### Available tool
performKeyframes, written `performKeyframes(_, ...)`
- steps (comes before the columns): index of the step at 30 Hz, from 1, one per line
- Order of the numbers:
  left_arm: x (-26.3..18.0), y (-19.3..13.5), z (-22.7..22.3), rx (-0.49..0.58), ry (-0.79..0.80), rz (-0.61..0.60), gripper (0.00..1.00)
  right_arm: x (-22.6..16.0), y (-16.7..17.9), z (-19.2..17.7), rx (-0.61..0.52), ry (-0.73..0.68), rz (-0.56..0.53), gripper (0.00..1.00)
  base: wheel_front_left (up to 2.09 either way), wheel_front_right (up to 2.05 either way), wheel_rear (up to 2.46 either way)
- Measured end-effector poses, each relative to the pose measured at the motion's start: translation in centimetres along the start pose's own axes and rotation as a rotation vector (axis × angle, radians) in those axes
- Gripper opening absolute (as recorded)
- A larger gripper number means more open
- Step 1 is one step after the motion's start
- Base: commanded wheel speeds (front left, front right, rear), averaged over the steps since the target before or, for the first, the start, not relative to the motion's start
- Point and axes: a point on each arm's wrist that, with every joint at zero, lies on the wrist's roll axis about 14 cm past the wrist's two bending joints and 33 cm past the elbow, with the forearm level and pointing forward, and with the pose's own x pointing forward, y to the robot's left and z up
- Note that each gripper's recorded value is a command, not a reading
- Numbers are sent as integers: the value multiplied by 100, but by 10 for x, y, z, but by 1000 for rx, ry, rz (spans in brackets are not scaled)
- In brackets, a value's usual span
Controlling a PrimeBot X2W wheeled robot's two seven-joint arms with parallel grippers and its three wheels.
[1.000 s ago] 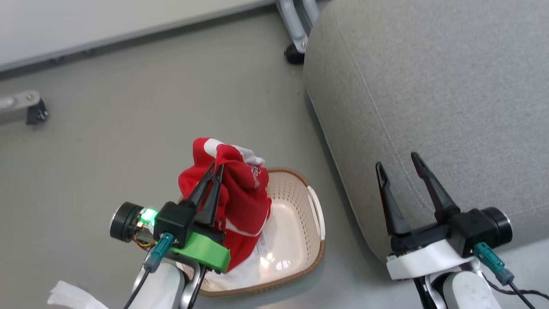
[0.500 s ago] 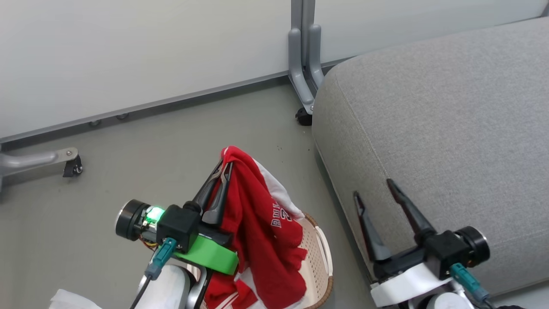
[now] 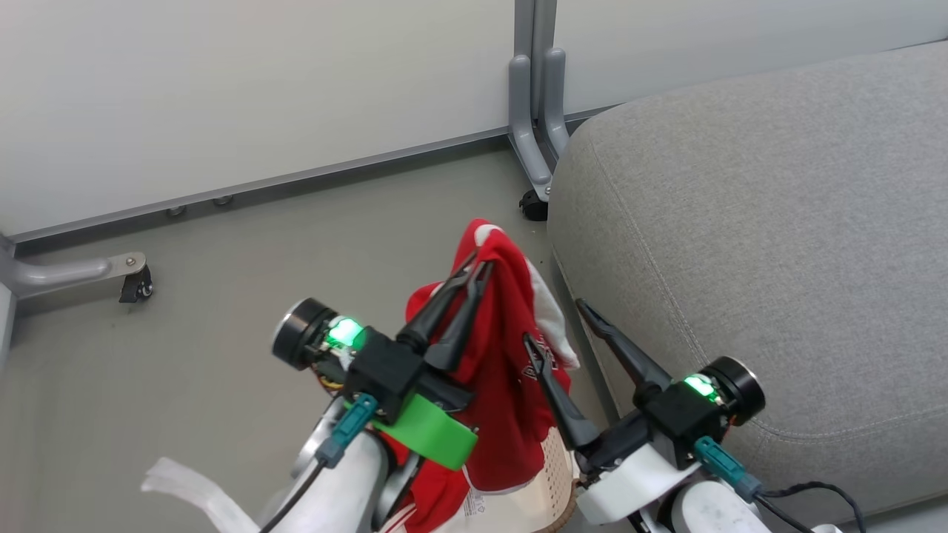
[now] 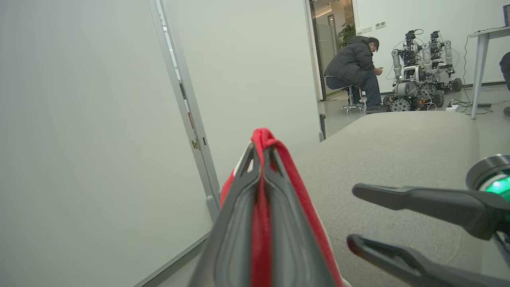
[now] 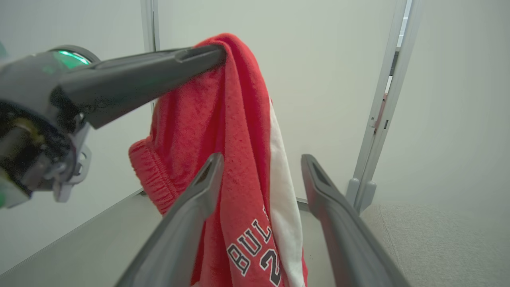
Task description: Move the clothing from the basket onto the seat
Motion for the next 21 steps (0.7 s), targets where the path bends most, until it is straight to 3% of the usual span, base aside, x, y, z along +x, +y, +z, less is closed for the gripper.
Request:
performKeyframes(12, 13, -46, -10, -62, 34, -166, 0, 9, 7, -10, -22, 30, 45, 100, 0, 0, 0)
performKeyframes(13, 13, -47, -11, -62, 37, -170, 0, 9, 9, -10, -21, 32, 50, 91, 0, 0, 0)
performKeyframes(14, 13, -48, -12, -63, 42, -177, 0, 9, 10, -11, -20, 35, 53, 52, 0, 0, 0)
performKeyframes(15, 13, -49, -12, -67, 44, -183, 0, 9, 11, -12, -20, 38, 55, 40, 0, 0, 0)
performKeyframes(17, 13, -52, -12, -72, 46, -191, 0, 9, 11, -12, -20, 39, 57, 0, 0, 0, 0)
performKeyframes(21, 11, -55, -15, -77, 57, -206, 0, 8, 10, -12, -21, 40, 52, 0, 0, 0, 0)
